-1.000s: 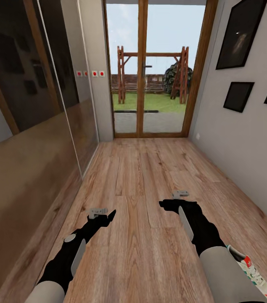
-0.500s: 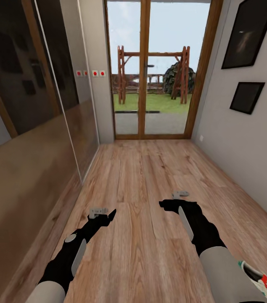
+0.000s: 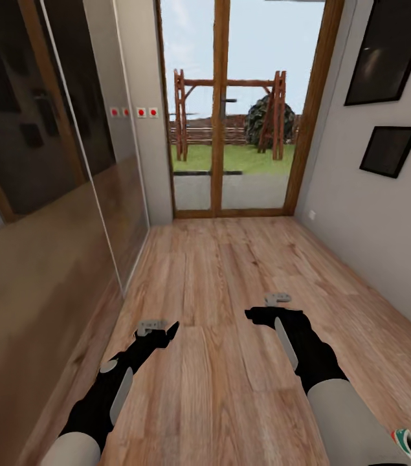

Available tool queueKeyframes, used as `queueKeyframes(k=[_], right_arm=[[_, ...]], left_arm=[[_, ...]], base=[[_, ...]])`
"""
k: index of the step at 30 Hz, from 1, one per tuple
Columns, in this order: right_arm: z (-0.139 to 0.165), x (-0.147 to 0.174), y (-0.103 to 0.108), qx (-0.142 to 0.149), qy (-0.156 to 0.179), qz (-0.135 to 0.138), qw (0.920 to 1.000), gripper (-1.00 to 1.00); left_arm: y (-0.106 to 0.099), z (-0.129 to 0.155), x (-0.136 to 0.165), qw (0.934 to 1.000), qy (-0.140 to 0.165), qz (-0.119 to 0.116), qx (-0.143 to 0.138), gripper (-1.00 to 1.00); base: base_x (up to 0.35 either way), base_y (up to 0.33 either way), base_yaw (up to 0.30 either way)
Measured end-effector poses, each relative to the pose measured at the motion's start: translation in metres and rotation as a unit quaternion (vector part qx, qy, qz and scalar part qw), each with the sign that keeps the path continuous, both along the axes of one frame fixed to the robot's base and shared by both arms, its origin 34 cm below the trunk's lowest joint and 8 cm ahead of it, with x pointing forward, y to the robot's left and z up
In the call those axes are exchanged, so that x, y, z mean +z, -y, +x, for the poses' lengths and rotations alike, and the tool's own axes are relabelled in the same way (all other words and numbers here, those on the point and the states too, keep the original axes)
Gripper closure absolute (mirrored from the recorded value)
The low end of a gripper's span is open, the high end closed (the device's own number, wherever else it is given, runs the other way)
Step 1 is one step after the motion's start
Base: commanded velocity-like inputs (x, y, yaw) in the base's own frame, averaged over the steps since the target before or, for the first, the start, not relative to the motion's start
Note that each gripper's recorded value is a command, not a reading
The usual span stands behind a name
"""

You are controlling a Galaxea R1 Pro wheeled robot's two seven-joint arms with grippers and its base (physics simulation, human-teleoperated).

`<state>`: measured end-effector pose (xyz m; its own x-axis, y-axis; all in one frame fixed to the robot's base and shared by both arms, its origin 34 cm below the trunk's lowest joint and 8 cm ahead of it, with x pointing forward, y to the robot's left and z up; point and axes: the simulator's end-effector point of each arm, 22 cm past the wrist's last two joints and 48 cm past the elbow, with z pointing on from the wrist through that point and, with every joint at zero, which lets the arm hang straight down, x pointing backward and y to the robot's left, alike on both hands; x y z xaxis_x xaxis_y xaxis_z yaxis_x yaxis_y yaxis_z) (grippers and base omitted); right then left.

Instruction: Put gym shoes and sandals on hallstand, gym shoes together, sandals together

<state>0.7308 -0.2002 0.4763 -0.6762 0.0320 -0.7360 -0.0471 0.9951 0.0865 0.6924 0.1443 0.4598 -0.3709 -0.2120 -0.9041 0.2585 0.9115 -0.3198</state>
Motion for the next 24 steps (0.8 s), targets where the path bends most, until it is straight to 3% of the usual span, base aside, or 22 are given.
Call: queueKeyframes(k=[13, 24], right_arm=[[0.0000, 0.0000, 0.0001, 0.000, 0.000, 0.000, 1.0000, -1.00], [0.0000, 0.0001, 0.0005, -0.001, 0.000, -0.001, 1.0000, -1.00]], left_arm=[[0.0000, 0.0000, 0.0000, 1.0000, 0.000, 0.000, 0.000, -1.00], [0.0000, 0.0000, -0.0001, 1.0000, 0.000, 0.000, 0.000, -1.00]], base=[[0.297, 0.175, -0.295], [0.331, 0.089, -0.300]])
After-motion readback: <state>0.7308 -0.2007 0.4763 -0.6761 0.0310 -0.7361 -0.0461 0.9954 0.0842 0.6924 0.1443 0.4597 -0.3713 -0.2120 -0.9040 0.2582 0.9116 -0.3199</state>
